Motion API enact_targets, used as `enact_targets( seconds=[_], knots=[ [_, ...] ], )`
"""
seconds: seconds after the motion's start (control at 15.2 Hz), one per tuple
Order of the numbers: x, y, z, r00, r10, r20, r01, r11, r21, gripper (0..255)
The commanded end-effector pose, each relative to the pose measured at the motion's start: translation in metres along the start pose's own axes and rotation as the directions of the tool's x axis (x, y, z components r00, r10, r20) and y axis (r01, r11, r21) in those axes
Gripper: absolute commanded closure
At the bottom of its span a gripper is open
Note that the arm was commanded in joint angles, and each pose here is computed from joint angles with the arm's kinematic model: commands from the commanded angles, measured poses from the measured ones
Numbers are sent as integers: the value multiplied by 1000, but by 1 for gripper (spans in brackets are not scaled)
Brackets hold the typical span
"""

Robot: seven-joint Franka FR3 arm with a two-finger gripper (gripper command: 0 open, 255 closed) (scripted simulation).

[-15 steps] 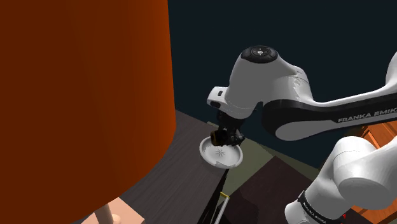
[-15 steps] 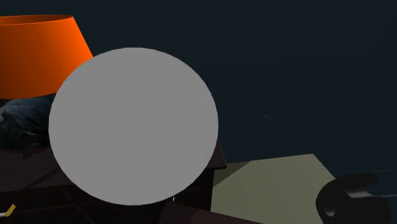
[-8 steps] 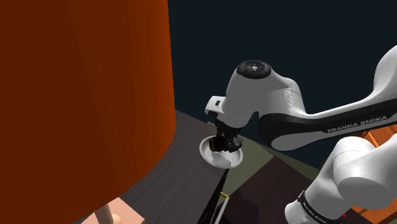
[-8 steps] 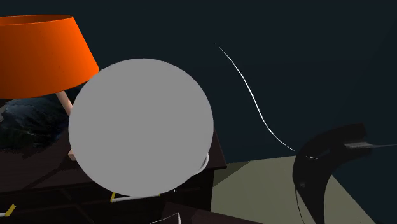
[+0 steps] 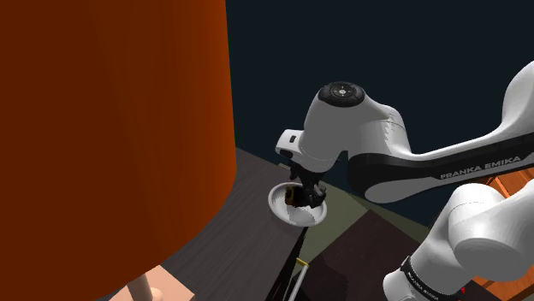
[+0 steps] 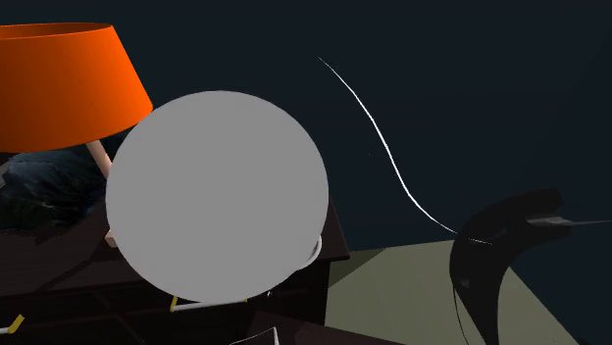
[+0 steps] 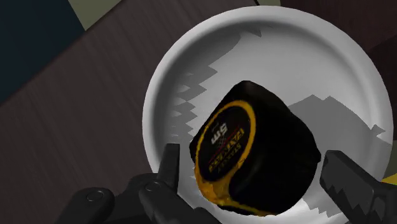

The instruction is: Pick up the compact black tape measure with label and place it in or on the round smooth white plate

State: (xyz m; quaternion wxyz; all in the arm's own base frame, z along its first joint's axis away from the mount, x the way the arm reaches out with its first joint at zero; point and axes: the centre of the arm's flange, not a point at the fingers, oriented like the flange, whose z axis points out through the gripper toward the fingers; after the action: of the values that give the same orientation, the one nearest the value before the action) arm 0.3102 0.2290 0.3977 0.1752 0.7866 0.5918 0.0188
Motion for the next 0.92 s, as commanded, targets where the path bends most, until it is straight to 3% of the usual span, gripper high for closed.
enact_targets(
  seconds=[0.0, 0.2, 0.46, 0.86],
  knots=[
    [0, 0, 0, 1000, 0, 0, 0, 1000, 0, 0],
    [0, 0, 0, 1000, 0, 0, 0, 1000, 0, 0],
    [0, 0, -50, 1000, 0, 0, 0, 1000, 0, 0],
    [0, 0, -50, 1000, 0, 0, 0, 1000, 0, 0]
  ],
)
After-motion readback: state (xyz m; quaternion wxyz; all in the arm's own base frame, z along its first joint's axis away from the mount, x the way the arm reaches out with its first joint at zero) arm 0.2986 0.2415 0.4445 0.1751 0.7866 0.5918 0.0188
